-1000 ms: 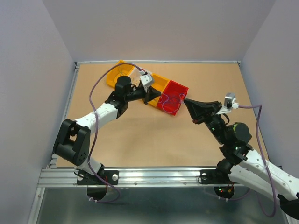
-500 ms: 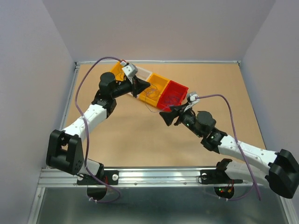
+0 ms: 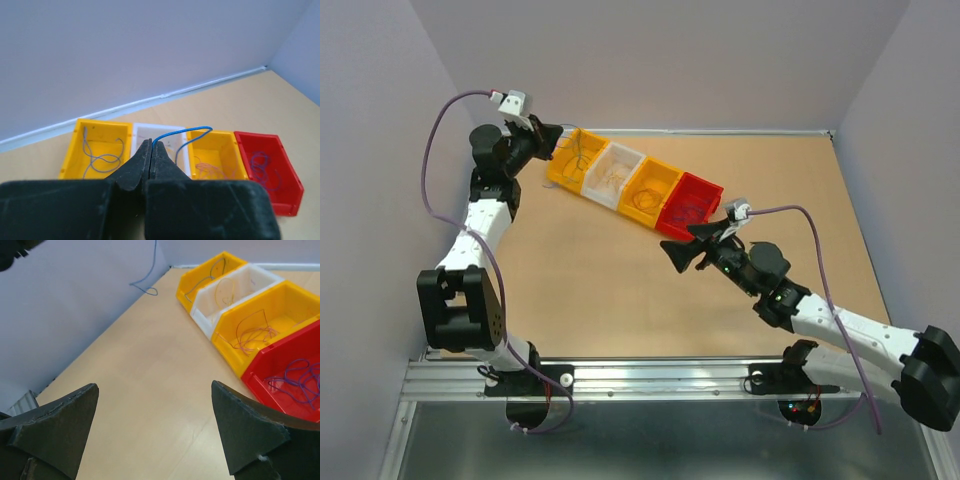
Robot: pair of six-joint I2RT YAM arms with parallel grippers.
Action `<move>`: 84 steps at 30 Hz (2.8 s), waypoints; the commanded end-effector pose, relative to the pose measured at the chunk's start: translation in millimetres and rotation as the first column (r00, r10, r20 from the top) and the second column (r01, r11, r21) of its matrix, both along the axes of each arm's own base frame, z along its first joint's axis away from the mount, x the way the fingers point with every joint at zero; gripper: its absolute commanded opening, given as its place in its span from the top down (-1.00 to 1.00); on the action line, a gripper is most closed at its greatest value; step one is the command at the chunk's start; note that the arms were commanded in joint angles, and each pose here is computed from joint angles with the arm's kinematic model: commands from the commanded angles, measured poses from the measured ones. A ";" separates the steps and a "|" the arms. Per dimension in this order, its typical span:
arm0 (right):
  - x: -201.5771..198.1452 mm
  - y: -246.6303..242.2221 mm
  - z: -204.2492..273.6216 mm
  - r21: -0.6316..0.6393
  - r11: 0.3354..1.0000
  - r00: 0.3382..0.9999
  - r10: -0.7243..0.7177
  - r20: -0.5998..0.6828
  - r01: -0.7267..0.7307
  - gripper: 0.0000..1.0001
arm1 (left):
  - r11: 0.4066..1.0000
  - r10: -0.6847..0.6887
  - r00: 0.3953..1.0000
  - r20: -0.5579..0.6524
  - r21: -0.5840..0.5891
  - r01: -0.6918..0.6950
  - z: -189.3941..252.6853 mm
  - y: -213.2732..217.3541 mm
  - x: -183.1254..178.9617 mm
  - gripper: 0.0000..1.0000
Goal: Untangle the cables
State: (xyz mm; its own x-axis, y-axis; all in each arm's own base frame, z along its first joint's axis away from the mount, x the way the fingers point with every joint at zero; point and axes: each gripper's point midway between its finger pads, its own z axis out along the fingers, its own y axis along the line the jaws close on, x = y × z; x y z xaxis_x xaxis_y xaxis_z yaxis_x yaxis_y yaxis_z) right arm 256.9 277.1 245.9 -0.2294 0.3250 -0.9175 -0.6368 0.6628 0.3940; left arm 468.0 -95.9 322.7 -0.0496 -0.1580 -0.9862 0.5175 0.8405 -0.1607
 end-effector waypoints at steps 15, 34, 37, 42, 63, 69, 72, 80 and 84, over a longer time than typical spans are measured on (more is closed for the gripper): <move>-19.6 -39.0 26.7 0.086 0.994 0.993 -0.077 0.087 0.069 -0.98 | 0.951 0.292 0.934 0.208 0.039 -0.306 87.9 83.7 81.0 1.00; -23.7 -53.5 22.8 0.090 0.990 0.990 -0.116 0.077 0.108 -0.98 | 0.941 0.332 0.941 0.071 0.052 -0.336 -22.6 57.1 168.8 1.00; -23.2 -54.5 21.7 0.087 0.990 0.990 -0.121 0.074 0.115 -0.98 | 0.935 0.346 0.936 0.060 0.066 -0.350 -31.6 60.2 170.5 1.00; -21.8 -54.2 20.1 0.083 0.989 0.990 -0.126 0.070 0.120 -0.98 | 0.907 0.411 0.906 0.101 0.058 -0.418 -8.8 72.8 167.3 1.00; -23.6 -54.9 17.7 0.087 0.990 0.991 -0.120 0.064 0.114 -0.98 | 0.844 0.492 0.771 0.404 -0.002 -0.537 153.7 67.2 119.7 1.00; -23.8 -54.7 16.6 0.084 0.990 0.991 -0.120 0.060 0.114 -0.98 | 0.856 0.461 0.781 0.422 0.021 -0.517 156.0 47.2 110.8 1.00; -24.5 -54.6 15.2 0.081 0.990 0.991 -0.117 0.059 0.112 -0.98 | 0.865 0.441 0.796 0.415 0.040 -0.500 145.8 34.7 111.8 1.00; -27.9 -56.7 15.7 0.086 0.991 0.992 -0.112 0.057 0.107 -0.98 | 0.865 0.439 0.823 0.360 0.078 -0.495 108.3 21.6 127.8 1.00; -29.9 -59.3 15.1 0.086 0.990 0.992 -0.113 0.057 0.108 -0.98 | 0.859 0.442 0.837 0.322 0.115 -0.498 78.1 20.9 139.0 1.00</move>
